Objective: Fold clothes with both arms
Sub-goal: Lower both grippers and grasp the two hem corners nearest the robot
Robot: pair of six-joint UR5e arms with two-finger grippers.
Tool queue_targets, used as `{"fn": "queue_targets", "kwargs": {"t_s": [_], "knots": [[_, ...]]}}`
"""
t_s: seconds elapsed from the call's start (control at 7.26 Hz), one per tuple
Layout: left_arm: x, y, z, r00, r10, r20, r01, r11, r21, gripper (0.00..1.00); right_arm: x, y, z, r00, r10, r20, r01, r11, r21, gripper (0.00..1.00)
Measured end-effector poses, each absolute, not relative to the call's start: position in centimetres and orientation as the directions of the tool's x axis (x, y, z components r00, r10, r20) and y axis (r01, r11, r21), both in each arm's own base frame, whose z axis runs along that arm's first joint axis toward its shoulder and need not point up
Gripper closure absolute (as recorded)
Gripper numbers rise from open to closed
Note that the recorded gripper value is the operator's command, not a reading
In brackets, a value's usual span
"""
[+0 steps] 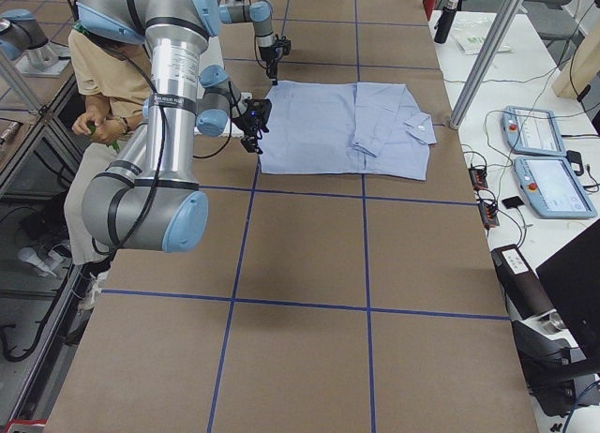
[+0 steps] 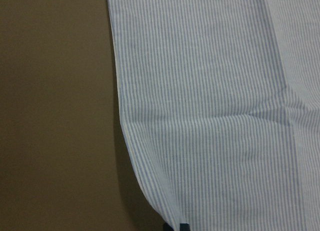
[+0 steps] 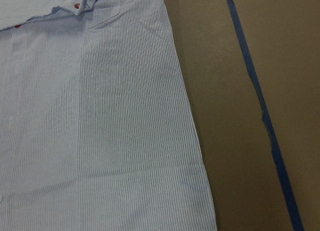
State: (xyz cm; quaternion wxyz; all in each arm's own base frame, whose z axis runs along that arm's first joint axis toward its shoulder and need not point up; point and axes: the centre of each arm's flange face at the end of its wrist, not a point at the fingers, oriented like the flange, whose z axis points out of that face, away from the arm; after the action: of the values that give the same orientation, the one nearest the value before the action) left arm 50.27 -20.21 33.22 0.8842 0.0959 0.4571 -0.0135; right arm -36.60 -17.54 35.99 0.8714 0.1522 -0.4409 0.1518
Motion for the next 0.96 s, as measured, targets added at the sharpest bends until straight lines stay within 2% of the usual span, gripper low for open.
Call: {"fn": "queue_targets", "kwargs": {"t_s": [0.14,0.41,0.55,0.96], "knots": [[50.2,-20.2,33.1,0.580,0.061,-0.812,0.114,0.981,0.155,1.00,-36.9,-17.2,38.4,0.557,0.124,0.821,-0.408,0.902,0.141,0.07],[50.2,-20.2,33.1,0.579,0.059,-0.813,0.121,0.980,0.157,1.00,-38.1,-16.2,41.6,0.560,0.129,0.818,-0.440,0.884,0.161,0.51],[50.1,-20.3,33.0,0.578,0.059,-0.814,0.129,0.978,0.163,1.00,-38.8,-15.9,41.9,0.554,0.135,0.822,-0.450,0.879,0.159,0.55],[50.1,-20.5,32.9,0.578,0.058,-0.814,0.139,0.976,0.169,1.00,-41.4,-15.6,42.0,0.543,0.137,0.829,-0.458,0.875,0.155,0.54]]}}
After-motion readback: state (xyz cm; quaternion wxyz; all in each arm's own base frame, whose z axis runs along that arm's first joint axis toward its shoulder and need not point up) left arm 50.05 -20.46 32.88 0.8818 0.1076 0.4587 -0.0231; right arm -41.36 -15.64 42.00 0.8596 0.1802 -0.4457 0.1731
